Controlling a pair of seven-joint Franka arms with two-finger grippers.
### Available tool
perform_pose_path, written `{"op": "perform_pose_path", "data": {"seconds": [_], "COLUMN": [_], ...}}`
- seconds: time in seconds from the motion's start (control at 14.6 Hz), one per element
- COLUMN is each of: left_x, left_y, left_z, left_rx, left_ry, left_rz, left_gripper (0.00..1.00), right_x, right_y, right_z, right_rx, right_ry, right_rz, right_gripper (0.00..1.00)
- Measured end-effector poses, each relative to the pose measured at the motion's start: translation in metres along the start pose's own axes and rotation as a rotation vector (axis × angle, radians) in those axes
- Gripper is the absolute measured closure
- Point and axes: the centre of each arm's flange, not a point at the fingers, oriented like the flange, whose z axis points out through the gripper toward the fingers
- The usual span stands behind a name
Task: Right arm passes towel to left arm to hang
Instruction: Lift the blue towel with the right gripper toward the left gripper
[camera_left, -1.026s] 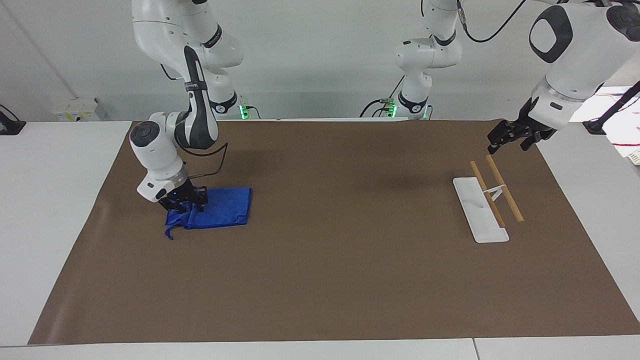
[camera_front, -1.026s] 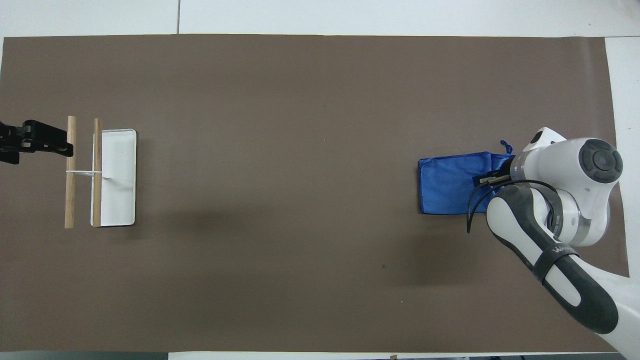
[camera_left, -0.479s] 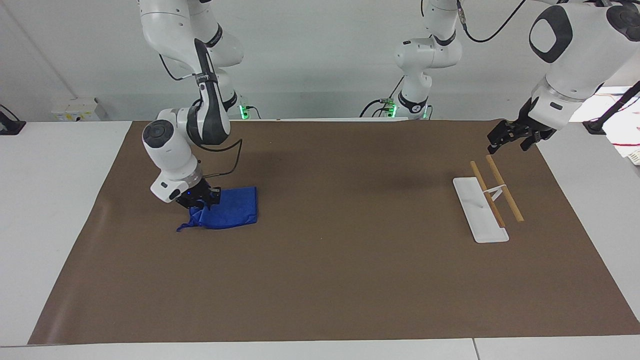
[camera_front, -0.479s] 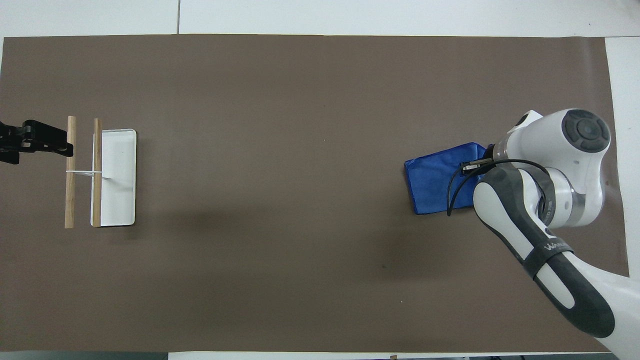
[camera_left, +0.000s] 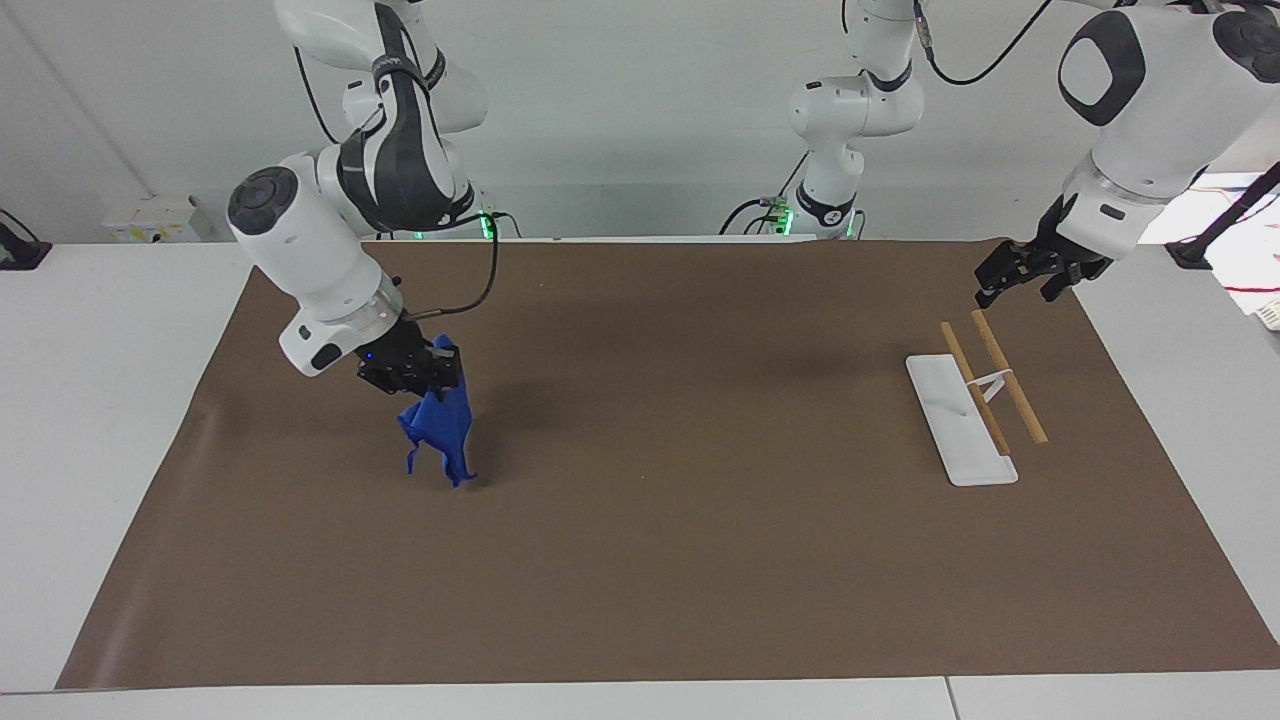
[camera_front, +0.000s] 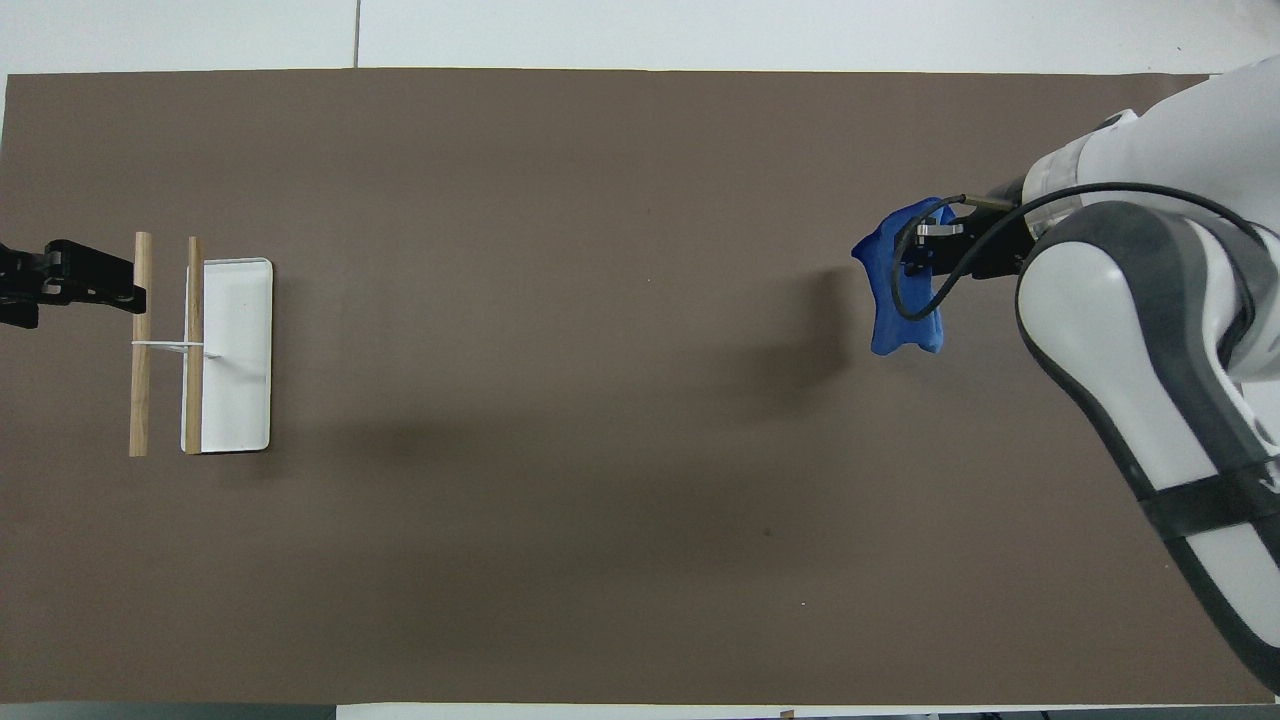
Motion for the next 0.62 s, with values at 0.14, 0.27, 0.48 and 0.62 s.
{"op": "perform_pose_path", "data": {"seconds": [0.14, 0.27, 0.48, 0.62], "left_x": [0.000, 0.000, 0.000, 0.000], "left_y": [0.000, 0.000, 0.001, 0.006], "left_z": [0.000, 0.000, 0.000, 0.000], "left_rx": [0.000, 0.000, 0.000, 0.000], "left_ry": [0.000, 0.000, 0.000, 0.001], "left_rz": [0.000, 0.000, 0.002, 0.008], "left_gripper": [0.00, 0.00, 0.00, 0.00], "right_x": [0.005, 0.010, 0.016, 0.009], "right_y": [-0.022, -0.039, -0.078, -0.126], "right_z": [-0.032, -0.053, -0.050, -0.028], "right_rx": [0.132, 0.268, 0.436, 0.499], "right_ry": [0.030, 0.040, 0.075, 0.107], "right_rz": [0.112, 0.234, 0.412, 0.548], "right_gripper": [0.86, 0.86, 0.86, 0.86]}}
